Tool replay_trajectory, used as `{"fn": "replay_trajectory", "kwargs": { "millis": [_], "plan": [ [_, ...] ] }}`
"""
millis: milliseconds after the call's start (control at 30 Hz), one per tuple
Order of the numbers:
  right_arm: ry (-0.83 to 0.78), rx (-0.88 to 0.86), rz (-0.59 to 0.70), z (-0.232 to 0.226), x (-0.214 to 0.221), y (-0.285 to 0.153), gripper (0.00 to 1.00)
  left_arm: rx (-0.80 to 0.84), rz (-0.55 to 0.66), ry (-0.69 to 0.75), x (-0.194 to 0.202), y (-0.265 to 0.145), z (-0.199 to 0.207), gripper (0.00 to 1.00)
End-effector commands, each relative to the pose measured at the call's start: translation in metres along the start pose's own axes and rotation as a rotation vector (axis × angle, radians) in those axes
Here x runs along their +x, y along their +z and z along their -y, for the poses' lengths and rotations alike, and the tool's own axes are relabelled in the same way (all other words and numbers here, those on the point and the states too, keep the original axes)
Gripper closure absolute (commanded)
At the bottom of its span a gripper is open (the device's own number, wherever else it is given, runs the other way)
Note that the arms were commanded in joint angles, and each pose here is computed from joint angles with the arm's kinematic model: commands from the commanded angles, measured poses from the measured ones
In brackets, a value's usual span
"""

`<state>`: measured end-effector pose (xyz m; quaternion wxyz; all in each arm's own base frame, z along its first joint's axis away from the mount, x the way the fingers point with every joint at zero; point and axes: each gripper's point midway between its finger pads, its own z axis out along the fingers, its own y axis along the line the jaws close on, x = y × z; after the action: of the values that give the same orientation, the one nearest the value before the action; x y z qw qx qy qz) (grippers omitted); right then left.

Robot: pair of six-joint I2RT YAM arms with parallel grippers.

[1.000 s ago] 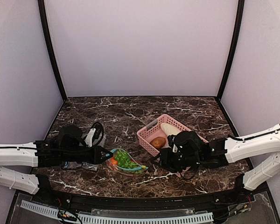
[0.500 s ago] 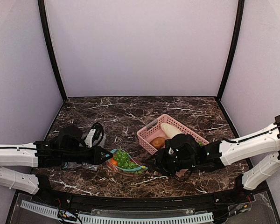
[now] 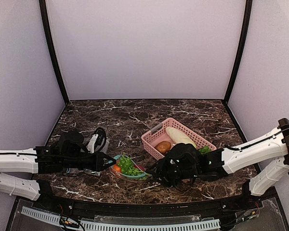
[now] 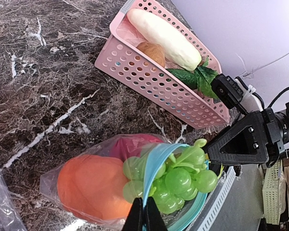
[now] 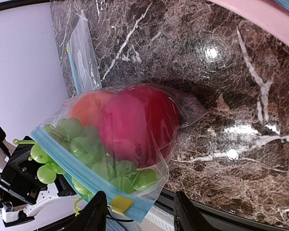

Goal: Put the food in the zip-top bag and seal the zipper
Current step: Pass from the left arm to the right

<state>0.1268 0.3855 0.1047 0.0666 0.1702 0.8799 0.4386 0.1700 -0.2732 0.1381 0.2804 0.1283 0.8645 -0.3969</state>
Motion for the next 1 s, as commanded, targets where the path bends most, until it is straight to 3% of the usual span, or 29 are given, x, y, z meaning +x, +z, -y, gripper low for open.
{"fn": "replay_trajectory", "kwargs": {
  "millis": [0,233,700,900,967],
  "plan": [
    [0.026,-0.038,0.022,-0.015,0.001,0.005,0.56,0.028,-0.024,0.014,0.009,-0.003,0.002,0.99],
    [0.027,-0.037,0.065,-0.019,-0.006,0.009,0.66,0.071,-0.034,0.036,0.013,-0.004,0.008,0.99],
    [0.016,-0.042,0.126,-0.021,-0.017,0.007,1.0,0.119,-0.061,0.041,0.021,-0.007,0.014,0.99],
    [0.002,-0.055,0.14,-0.027,-0.019,0.004,1.0,0.145,-0.097,0.053,0.028,-0.006,0.018,0.99],
    [-0.006,-0.061,0.156,-0.03,-0.023,0.001,1.0,0.162,-0.112,0.065,0.03,-0.007,0.021,0.93]
  ]
}}
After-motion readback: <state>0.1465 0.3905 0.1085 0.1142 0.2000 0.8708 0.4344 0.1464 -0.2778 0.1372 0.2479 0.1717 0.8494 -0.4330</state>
